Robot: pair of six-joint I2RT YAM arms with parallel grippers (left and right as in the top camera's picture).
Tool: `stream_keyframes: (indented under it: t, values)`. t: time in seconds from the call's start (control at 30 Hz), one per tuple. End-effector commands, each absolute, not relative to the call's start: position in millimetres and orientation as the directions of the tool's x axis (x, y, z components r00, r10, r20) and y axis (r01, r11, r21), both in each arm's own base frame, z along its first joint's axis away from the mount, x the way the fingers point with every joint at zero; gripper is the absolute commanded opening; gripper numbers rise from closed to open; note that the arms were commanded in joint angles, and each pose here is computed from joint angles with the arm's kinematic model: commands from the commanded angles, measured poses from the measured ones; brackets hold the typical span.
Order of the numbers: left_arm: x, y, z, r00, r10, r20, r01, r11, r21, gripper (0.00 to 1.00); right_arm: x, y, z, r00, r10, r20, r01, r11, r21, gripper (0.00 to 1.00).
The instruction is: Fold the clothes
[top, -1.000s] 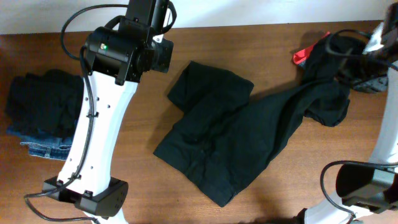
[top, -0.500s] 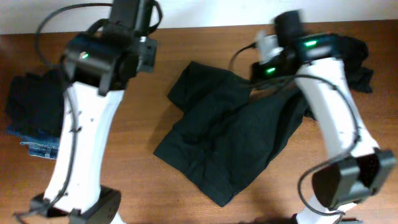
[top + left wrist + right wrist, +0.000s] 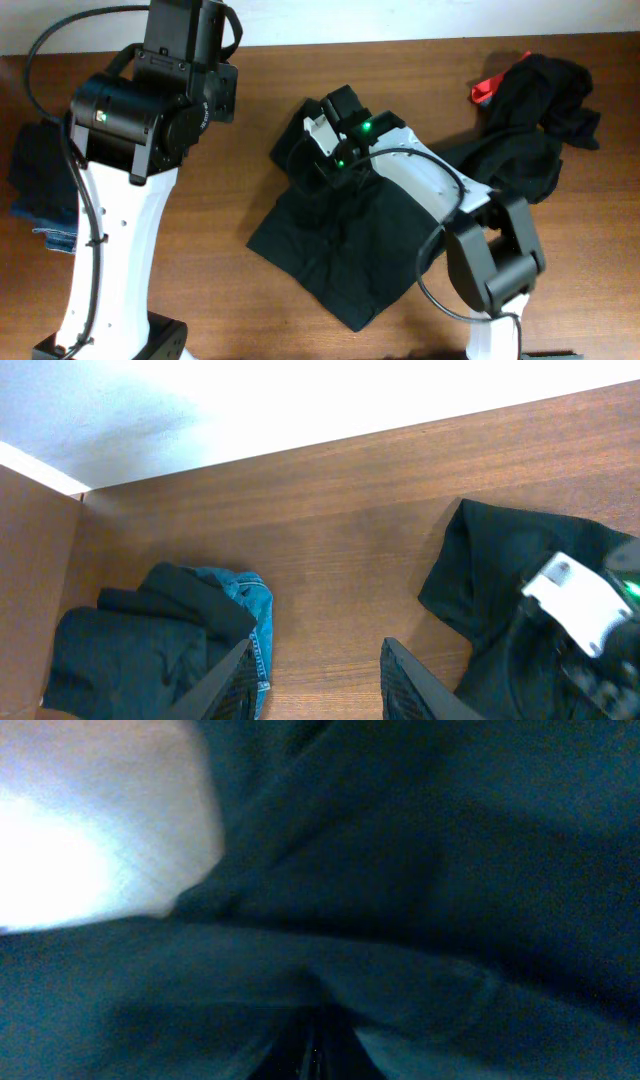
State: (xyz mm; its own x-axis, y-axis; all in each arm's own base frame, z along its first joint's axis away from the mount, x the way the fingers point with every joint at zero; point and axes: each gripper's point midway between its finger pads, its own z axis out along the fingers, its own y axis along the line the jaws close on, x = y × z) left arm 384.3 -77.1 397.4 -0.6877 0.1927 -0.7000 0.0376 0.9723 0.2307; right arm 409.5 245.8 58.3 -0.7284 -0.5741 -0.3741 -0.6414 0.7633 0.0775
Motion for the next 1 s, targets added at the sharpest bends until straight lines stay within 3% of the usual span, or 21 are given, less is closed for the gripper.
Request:
stream_keyframes:
  t: [0.0,0.27,0.33,0.4,0.53,0.73,0.87,0.97]
  values:
    - [384.1,-74.4,401.3,-0.680,0.179,-0.711,0.019,0.974,0.227,0.40,433.7,224.5,18.0,-0.767,-0.540,-0.347,-0.585,0.811,0.031,0.06]
    - [384.8,-74.7,402.1,-0.677,0.178,-0.714,0.018,0.974,0.226,0.40,492.0,184.6,-18.4,-0.844,-0.310,-0.437,-0.377,0.923,0.073,0.07]
    - [385.9,-75.4,403.2,-0.672,0.176,-0.719,0.017,0.975,0.223,0.40,518.8,163.6,-10.7,-0.847,-0.171,-0.503,-0.250,0.963,0.095,0.09]
    - [386.8,-77.8,403.9,-0.668,0.174,-0.723,0.024,0.977,0.214,0.40,554.7,126.8,6.9,-0.811,0.073,-0.580,-0.049,0.980,0.191,0.12]
    - [387.0,-82.7,403.1,-0.668,0.174,-0.724,0.044,0.980,0.194,0.41,585.1,73.3,28.4,-0.732,0.367,-0.573,0.136,0.904,0.405,0.11]
    - [387.9,-84.6,394.6,-0.685,0.180,-0.707,0.056,0.979,0.195,0.47,583.8,94.7,61.1,-0.781,0.319,-0.536,-0.069,0.810,0.582,0.19]
    - [391.4,-84.5,378.0,-0.715,0.155,-0.681,0.037,0.982,0.184,0.57,556.9,122.1,85.6,-0.827,0.157,-0.539,-0.196,0.820,0.538,0.36]
    - [397.0,-90.4,351.9,-0.755,0.140,-0.640,0.059,0.987,0.147,0.57,537.3,126.6,110.1,-0.847,0.122,-0.518,-0.202,0.827,0.525,0.42]
